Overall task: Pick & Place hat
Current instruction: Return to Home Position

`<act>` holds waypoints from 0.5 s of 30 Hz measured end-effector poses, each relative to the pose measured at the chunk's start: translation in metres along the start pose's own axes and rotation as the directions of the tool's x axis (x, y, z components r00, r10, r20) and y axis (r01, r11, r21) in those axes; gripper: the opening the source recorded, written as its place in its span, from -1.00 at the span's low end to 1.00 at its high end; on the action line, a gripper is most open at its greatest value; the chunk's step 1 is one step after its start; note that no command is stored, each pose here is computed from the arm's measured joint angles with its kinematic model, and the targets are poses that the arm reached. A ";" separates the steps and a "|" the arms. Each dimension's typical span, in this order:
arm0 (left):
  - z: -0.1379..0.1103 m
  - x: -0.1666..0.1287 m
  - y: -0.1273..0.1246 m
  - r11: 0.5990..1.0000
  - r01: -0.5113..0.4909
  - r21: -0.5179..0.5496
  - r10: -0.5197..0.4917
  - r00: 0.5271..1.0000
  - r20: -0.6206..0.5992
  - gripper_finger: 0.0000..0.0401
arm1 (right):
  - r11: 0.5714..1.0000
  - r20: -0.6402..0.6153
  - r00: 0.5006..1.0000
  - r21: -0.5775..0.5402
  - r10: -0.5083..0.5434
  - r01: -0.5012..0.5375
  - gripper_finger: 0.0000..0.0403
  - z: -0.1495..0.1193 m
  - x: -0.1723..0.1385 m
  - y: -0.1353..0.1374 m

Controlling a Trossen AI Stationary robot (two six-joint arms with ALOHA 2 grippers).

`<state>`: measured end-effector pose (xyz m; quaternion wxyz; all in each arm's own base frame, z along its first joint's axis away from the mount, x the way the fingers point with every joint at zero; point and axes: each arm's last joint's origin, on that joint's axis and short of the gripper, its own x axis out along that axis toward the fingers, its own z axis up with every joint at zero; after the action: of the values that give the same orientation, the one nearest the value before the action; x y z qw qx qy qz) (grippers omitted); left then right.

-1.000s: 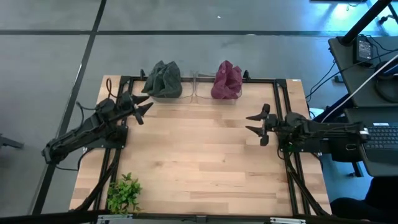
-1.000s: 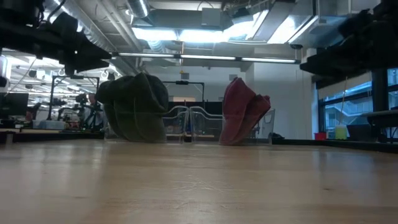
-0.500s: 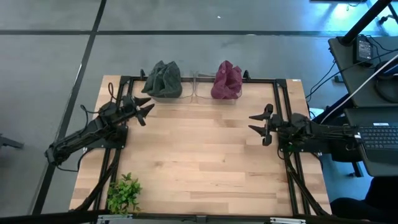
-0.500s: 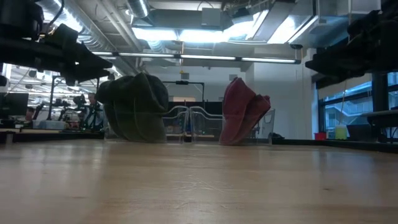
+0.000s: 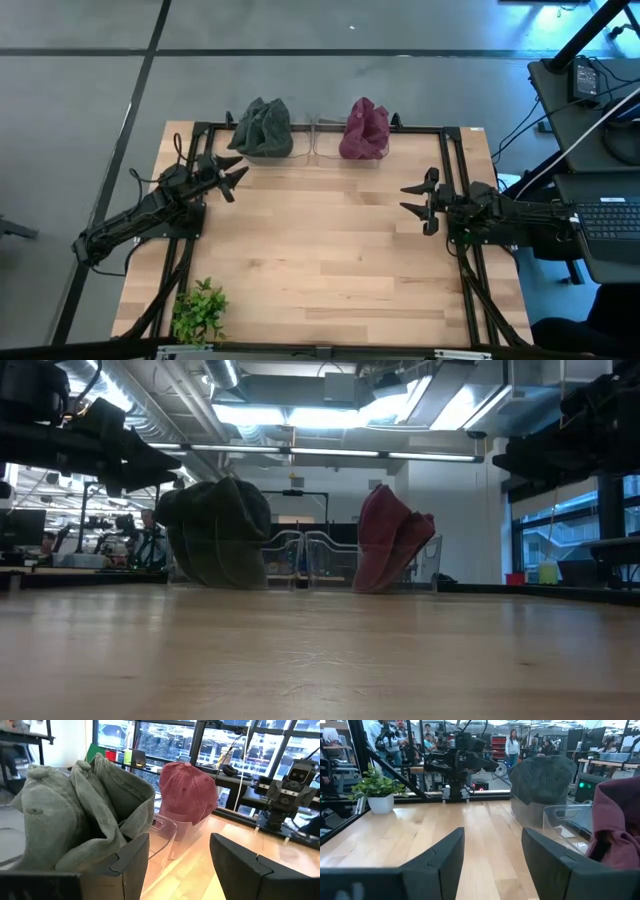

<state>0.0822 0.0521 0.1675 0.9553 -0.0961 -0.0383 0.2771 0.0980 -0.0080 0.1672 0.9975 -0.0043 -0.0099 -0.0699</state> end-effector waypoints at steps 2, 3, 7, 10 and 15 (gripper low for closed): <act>0.000 0.000 0.000 0.999 -0.003 0.034 0.003 1.000 0.000 0.01 | 1.000 -0.001 1.000 -0.025 -0.001 0.001 -0.02 0.000 0.000 0.000; 0.000 0.000 0.000 0.999 -0.003 0.046 0.003 1.000 0.000 0.01 | 0.999 -0.002 1.000 -0.038 -0.001 0.001 -0.02 0.000 0.000 0.000; -0.001 0.001 0.000 0.999 -0.006 0.045 0.006 1.000 -0.014 0.01 | 0.999 -0.002 1.000 -0.049 -0.001 0.001 -0.02 0.000 0.000 0.000; -0.003 0.002 0.001 0.999 -0.010 0.038 0.011 0.999 -0.036 0.01 | 0.999 -0.002 1.000 -0.052 -0.001 0.001 -0.02 0.000 0.000 0.000; -0.007 0.005 0.002 0.996 -0.015 0.085 0.022 0.996 -0.086 0.01 | 0.998 -0.002 1.000 -0.055 -0.001 0.001 -0.02 0.000 0.000 0.000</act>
<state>0.0866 0.0550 0.1604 0.9566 -0.0679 0.0162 0.2828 0.0981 -0.0080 0.1672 0.9970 -0.0317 -0.0068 -0.0708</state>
